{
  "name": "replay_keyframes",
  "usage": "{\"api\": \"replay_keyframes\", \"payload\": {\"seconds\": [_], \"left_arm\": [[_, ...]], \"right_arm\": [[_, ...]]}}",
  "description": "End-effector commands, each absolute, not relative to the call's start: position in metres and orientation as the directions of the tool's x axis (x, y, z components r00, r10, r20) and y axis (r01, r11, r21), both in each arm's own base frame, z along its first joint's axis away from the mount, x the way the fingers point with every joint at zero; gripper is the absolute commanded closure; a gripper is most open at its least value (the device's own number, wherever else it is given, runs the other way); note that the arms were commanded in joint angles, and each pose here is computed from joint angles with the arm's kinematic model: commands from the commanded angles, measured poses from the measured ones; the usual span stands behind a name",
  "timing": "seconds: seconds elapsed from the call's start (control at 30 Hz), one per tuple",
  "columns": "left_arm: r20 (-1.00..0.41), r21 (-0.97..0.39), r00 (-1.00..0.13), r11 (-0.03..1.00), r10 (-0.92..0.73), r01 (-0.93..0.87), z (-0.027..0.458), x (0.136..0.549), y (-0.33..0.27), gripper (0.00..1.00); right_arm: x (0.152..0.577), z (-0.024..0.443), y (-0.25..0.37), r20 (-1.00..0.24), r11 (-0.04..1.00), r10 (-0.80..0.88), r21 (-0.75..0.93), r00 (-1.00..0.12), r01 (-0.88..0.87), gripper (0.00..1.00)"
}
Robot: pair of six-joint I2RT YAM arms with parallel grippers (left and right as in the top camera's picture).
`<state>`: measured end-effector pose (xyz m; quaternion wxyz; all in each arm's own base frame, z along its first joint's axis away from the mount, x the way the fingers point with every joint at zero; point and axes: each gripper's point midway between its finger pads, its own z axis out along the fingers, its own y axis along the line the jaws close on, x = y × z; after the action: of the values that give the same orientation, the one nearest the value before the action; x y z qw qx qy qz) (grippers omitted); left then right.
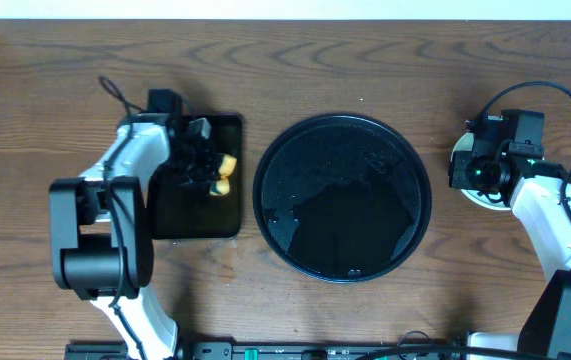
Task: Clean dirty plates on tray and stack at the side
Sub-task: 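Carry the sponge left into the small black rectangular tray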
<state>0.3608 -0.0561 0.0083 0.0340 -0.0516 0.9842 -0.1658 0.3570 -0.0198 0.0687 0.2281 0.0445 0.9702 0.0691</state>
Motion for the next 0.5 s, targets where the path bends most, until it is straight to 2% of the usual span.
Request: {"api": "replay_keyframes", "payload": {"seconds": [0.0,0.17,0.47], "left_arm": [[-0.058,-0.200,-0.989,0.972,-0.133,-0.119,0.003,0.360,-0.034,0.92],[-0.094,-0.072,-0.947,0.951,-0.308,-0.302,0.014,0.361,0.007,0.93],[-0.238,-0.109,-0.917,0.947,-0.321,-0.303,0.065,0.373,0.009,0.92]], "right_arm": [[0.357,0.070,-0.013,-0.434,0.985,0.116,0.166,-0.893,0.047,0.84],[0.357,0.070,-0.013,-0.434,0.985,0.116,0.166,-0.894,0.047,0.84],[0.357,0.070,-0.013,-0.434,0.985,0.115,0.166,-0.893,0.046,0.84]]}}
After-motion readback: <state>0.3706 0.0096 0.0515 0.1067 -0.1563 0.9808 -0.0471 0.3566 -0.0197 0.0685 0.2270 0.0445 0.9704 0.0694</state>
